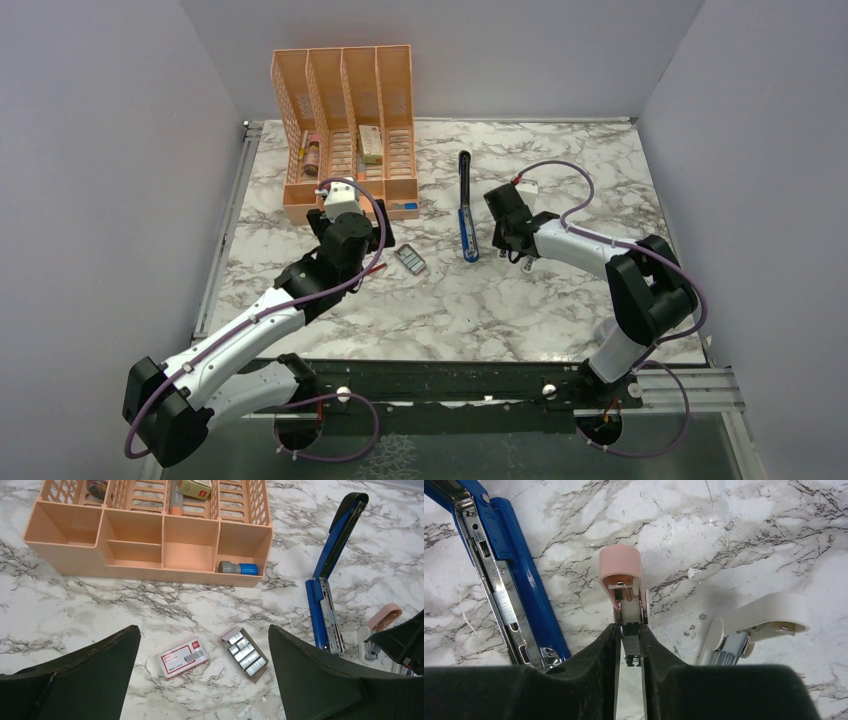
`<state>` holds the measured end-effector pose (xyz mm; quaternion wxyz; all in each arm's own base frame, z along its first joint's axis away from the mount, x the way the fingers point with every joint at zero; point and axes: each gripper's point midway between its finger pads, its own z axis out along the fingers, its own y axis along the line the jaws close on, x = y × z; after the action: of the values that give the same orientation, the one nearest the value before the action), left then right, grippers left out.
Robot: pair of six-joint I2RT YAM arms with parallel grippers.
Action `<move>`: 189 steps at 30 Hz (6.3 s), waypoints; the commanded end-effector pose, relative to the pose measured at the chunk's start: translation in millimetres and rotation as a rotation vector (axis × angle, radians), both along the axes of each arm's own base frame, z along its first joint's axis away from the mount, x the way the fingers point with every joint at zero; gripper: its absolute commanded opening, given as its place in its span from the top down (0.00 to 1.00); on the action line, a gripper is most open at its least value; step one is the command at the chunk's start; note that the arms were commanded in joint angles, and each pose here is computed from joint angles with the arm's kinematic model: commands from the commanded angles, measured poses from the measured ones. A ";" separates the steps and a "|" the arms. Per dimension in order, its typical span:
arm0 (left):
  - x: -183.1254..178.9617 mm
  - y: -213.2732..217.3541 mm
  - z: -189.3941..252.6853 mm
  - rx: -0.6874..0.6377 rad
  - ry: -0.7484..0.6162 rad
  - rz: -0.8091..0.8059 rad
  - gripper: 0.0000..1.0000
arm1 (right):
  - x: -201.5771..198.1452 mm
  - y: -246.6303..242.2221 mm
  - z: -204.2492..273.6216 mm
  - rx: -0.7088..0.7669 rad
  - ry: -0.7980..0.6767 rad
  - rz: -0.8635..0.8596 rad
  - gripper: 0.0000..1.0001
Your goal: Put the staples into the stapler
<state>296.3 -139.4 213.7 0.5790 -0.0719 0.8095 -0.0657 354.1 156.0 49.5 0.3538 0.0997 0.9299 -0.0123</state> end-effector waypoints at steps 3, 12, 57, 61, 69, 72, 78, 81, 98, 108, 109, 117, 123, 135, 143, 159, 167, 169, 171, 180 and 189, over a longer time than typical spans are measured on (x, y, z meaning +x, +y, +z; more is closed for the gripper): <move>3.4 -3.2 11.0 -0.021 -0.026 -0.008 0.01 | 4.0 -1.2 -3.1 0.001 -0.012 -0.010 0.75; 4.0 -3.1 11.4 -0.020 -0.027 -0.007 0.01 | -1.0 -1.7 -9.8 0.007 0.008 -0.016 0.75; 3.2 -3.9 9.3 -0.022 -0.022 -0.012 0.01 | -6.2 10.6 -8.5 0.049 0.048 0.045 0.73; 3.3 -4.2 9.8 -0.024 -0.024 -0.011 0.01 | -8.7 10.0 -9.9 0.048 0.061 0.041 0.73; 3.3 -4.2 8.7 -0.024 -0.021 -0.012 0.01 | -15.8 6.8 -12.6 0.042 0.096 0.024 0.73; 3.4 -4.8 9.1 -0.025 -0.021 -0.013 0.01 | -13.9 9.4 -8.1 0.053 0.085 0.035 0.73; 3.2 -4.5 10.9 -0.029 -0.026 -0.013 0.01 | -1.0 13.6 16.1 0.061 0.011 0.063 0.73; 3.3 -4.5 11.2 -0.029 -0.026 -0.013 0.01 | 5.3 12.8 20.9 0.042 -0.007 0.064 0.72; 3.6 -4.2 11.3 -0.023 -0.026 -0.012 0.01 | 9.0 15.7 -7.8 0.011 0.043 0.078 0.61; 3.6 -5.0 10.7 -0.025 -0.025 -0.015 0.01 | 2.9 14.7 -4.3 0.025 0.048 0.079 0.61; 3.4 -5.2 10.7 -0.025 -0.024 -0.016 0.01 | 4.8 15.1 -0.4 0.023 0.038 0.081 0.61; 3.3 -4.4 12.1 -0.029 -0.028 -0.013 0.01 | 16.9 25.2 38.5 0.045 -0.036 0.149 0.63; 3.0 -2.9 14.2 -0.032 -0.034 -0.008 0.01 | 8.1 57.3 55.9 0.114 -0.059 0.297 0.67; -0.1 2.9 19.7 -0.043 -0.054 0.008 0.01 | -26.4 184.1 56.9 0.082 -0.053 0.706 0.61; -2.1 8.7 22.7 -0.053 -0.070 0.031 0.01 | -27.9 222.0 28.1 0.013 0.018 0.778 0.62; -1.9 8.4 21.0 -0.052 -0.066 0.030 0.01 | -31.1 244.5 -7.5 -0.051 0.080 0.853 0.64; -1.4 7.5 20.0 -0.048 -0.063 0.028 0.01 | -24.6 243.6 -15.3 -0.088 0.094 0.829 0.64; -1.4 7.1 19.0 -0.046 -0.060 0.026 0.01 | -23.5 244.5 -16.6 -0.092 0.097 0.827 0.65; -1.3 6.9 19.3 -0.047 -0.060 0.025 0.01 | -23.2 243.9 -18.4 -0.099 0.106 0.824 0.65; -1.5 7.1 17.6 -0.046 -0.058 0.026 0.01 | -21.5 240.7 -18.1 -0.111 0.102 0.808 0.67; -1.4 7.3 16.8 -0.044 -0.056 0.027 0.01 | -28.0 237.5 -29.6 -0.123 0.156 0.816 0.67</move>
<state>292.2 -134.6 226.5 0.5915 -0.0820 0.7984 -0.0769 331.0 397.1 32.3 0.2841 -0.2921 0.9092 0.0856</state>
